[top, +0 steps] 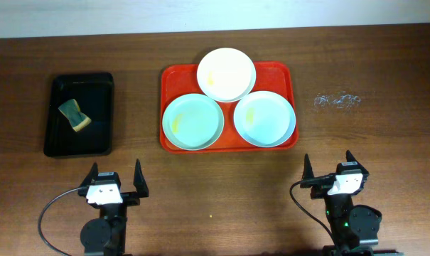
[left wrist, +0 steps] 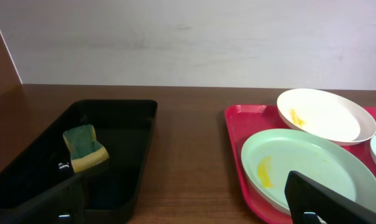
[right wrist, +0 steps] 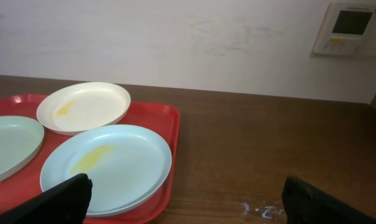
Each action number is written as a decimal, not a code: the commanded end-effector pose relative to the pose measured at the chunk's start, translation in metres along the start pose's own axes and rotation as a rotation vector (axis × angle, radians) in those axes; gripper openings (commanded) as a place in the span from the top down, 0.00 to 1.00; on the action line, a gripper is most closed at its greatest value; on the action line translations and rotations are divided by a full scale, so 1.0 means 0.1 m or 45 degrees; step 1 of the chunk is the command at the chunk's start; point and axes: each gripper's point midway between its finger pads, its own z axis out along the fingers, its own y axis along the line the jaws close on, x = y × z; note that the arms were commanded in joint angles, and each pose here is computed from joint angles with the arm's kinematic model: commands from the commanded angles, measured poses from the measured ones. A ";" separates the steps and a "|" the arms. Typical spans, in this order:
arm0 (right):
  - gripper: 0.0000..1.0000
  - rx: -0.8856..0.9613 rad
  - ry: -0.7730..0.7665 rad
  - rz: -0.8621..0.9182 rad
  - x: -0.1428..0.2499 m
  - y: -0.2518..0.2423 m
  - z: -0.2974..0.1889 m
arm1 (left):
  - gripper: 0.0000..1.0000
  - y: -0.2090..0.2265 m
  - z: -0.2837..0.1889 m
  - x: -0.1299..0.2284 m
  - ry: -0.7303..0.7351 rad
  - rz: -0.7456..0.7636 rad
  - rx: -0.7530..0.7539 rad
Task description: Clean dirty plates on tray and stack at the side
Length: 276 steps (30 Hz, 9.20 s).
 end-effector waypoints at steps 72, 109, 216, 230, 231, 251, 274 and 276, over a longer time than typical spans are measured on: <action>0.01 -0.009 0.004 -0.004 0.02 0.02 0.00 | 0.01 -0.73 -0.50 -1.19 -0.679 0.136 0.551; 0.01 -0.009 0.004 -0.005 0.02 0.02 0.00 | 0.01 1.66 2.39 0.68 1.342 -0.533 -0.570; 0.01 -0.530 0.034 0.374 -2.30 0.56 -0.20 | 0.01 0.22 2.02 -0.14 1.422 -0.447 -0.172; 0.01 -0.460 1.466 0.517 -0.55 1.67 1.01 | 0.00 0.18 2.00 -0.13 1.438 -0.463 -0.148; 0.01 -0.511 1.456 0.537 -0.56 1.75 1.04 | 0.01 0.18 1.99 -0.13 1.438 -0.463 -0.148; 0.30 -0.406 1.405 0.293 0.90 2.34 2.03 | 0.01 -0.20 1.94 -0.07 1.491 -0.388 -0.065; 0.28 -0.557 1.623 0.099 0.48 2.38 1.56 | 0.01 -0.34 1.90 -0.05 1.511 -0.336 -0.018; 0.43 -0.550 1.649 0.093 0.56 2.38 1.54 | 0.01 -0.34 1.90 -0.05 1.511 -0.337 -0.017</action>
